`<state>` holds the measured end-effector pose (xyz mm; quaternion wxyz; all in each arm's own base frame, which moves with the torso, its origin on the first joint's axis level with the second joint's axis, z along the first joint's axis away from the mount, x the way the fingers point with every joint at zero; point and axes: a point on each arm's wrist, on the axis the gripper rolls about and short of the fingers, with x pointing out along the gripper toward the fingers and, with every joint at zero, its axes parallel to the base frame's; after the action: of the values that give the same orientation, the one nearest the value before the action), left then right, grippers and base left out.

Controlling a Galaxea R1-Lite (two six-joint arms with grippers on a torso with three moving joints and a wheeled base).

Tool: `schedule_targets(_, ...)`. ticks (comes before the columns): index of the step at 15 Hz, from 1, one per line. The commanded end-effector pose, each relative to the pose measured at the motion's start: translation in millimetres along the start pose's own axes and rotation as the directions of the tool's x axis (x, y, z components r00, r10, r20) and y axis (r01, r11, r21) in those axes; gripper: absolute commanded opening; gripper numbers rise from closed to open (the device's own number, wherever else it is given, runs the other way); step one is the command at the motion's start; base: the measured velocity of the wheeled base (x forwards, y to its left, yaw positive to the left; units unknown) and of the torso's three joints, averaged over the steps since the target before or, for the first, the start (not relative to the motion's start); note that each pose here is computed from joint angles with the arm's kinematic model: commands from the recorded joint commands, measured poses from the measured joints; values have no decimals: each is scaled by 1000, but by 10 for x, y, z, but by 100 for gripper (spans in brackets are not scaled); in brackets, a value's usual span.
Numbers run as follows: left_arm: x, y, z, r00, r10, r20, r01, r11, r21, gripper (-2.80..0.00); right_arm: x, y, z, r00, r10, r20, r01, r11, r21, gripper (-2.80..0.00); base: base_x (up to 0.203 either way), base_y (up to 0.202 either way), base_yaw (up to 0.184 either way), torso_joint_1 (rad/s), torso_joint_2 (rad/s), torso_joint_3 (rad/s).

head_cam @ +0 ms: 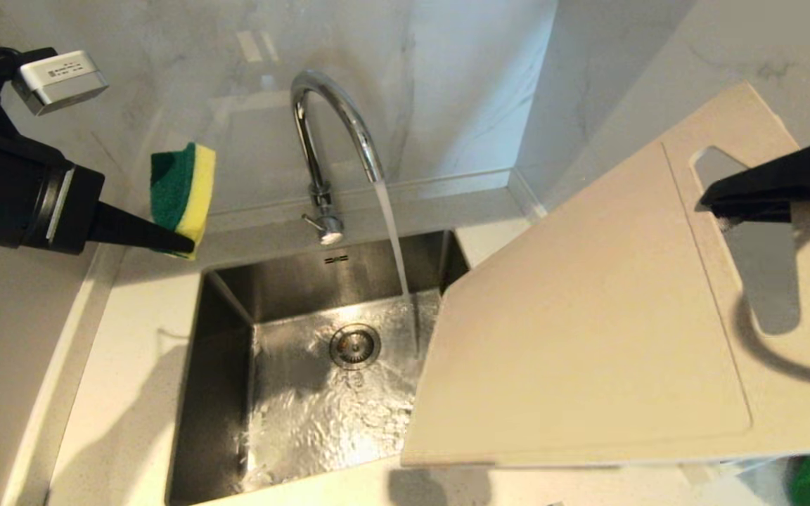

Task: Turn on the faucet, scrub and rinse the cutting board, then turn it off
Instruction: Put down the cutting board

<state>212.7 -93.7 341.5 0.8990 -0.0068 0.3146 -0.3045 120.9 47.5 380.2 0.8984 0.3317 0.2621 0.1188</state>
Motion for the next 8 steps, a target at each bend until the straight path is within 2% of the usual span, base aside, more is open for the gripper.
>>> schedule_targets(1,11,4,-6,1000,4,-7,-4,1000,-3,-280,-234,-161,-190,1000,-19,-22,18,998,-56,-280,0,0,0,0,0,0)
schedule_targets(5,-32,-7,-18,1000,5,-3,-5,1000,-1,-280,-303,-388,-432,995,-66,-77,57,991,-121,-280,0,0,0,0,0,0)
schedule_targets(8,-30,-5,-26,1000,11,-5,-11,1000,-2,-280,-332,-438,-487,994,-70,-86,57,988,-144,-280,0,0,0,0,0,0)
